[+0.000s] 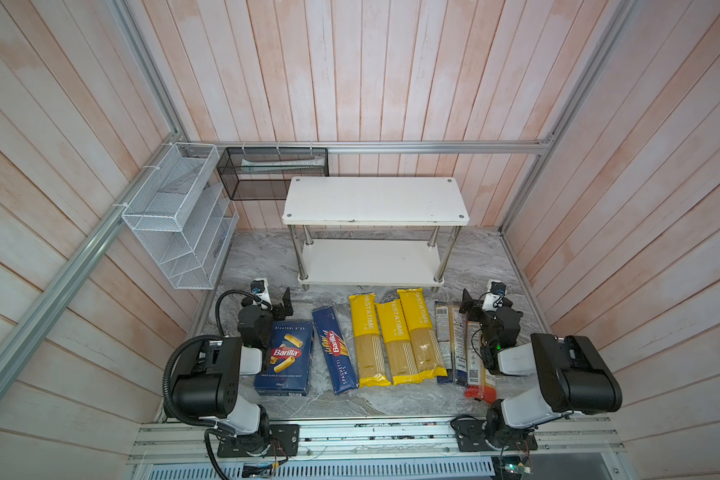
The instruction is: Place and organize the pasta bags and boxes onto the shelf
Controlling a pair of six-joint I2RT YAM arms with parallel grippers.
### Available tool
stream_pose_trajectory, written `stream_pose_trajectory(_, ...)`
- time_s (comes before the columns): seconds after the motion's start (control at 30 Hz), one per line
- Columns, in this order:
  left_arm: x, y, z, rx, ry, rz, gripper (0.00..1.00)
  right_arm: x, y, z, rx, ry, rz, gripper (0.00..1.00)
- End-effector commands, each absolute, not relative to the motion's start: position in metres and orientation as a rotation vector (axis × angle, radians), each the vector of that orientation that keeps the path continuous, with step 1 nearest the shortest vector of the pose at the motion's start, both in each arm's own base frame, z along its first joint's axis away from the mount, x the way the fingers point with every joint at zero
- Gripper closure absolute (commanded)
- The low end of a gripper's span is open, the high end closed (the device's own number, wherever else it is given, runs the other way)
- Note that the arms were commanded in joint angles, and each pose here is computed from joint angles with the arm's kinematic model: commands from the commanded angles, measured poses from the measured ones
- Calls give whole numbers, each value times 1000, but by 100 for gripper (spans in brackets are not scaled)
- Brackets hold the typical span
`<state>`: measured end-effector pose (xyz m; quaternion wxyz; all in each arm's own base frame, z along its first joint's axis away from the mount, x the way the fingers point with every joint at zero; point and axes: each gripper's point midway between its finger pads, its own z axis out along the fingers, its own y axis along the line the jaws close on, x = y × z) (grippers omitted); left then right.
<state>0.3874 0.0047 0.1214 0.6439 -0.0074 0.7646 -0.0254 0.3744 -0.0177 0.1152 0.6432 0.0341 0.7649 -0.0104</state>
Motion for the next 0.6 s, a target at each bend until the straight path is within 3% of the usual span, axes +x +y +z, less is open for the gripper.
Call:
stream_pose_trajectory(0.0,390,5,127,-3,1724,-45,0,380,-18,124,70,1722,-21,2)
stream_pose_trajectory(0.17,394,6,138,-15,1726,-40,0,382,-20,132,81,1694,-29,2)
stream_pose_trajectory(0.3,401,4,164,-7,1768,-46,0,411,-24,155,117,1817,-42,2)
stream_pose_trajectory(0.57,386,-40,215,-26,1832,-289,0,401,11,174,152,2101,42,2)
